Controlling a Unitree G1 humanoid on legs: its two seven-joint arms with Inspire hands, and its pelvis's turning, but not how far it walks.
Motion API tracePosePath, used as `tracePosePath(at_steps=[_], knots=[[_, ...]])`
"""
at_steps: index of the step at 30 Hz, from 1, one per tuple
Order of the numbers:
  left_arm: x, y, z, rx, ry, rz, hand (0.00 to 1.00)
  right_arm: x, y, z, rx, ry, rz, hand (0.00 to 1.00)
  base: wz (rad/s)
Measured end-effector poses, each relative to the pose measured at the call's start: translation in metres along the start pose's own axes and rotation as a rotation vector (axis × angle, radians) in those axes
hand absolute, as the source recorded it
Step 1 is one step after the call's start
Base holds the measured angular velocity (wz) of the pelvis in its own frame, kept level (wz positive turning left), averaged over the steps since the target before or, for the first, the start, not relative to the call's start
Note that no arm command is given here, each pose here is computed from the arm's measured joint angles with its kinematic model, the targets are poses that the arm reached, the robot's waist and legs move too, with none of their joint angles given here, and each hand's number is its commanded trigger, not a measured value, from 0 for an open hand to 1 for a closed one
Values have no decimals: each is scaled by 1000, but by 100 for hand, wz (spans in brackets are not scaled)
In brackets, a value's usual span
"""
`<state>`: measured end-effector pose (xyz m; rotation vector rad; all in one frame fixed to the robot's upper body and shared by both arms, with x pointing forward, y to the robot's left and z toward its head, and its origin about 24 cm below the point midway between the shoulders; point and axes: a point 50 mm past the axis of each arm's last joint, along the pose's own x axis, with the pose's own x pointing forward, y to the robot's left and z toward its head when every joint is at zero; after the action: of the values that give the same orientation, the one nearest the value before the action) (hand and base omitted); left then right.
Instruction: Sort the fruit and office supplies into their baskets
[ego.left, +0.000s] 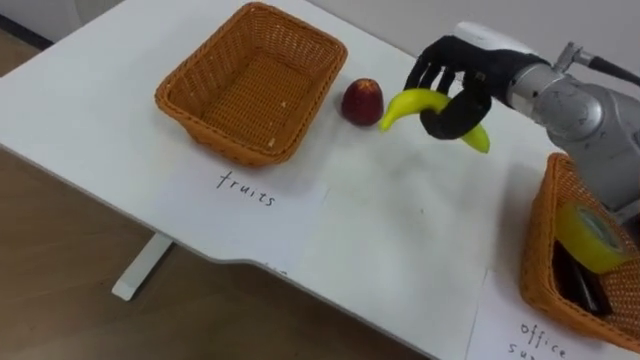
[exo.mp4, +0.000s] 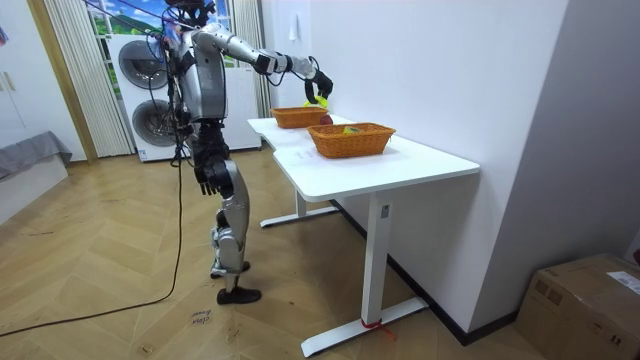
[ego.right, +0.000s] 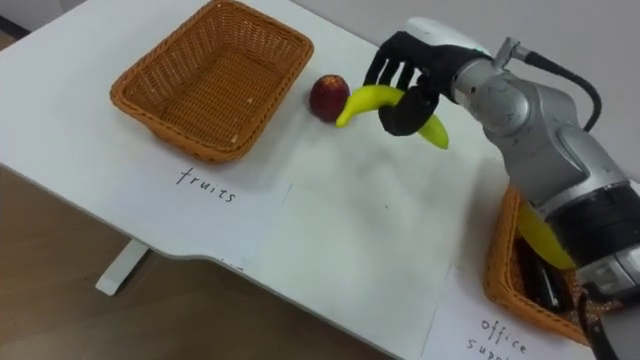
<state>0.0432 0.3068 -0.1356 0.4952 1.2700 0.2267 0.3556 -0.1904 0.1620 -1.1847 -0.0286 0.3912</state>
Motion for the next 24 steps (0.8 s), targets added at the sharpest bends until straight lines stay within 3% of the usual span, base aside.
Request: tracePosePath(at_steps=[11,24], knots=[[-6,-10,-15,-42,40,24,0,-10,-19,33,17,-152,-52,100,0],[-7,-15,-4,-35,3,29,0,-10,-18,45,8,-172,-42,100,1]])
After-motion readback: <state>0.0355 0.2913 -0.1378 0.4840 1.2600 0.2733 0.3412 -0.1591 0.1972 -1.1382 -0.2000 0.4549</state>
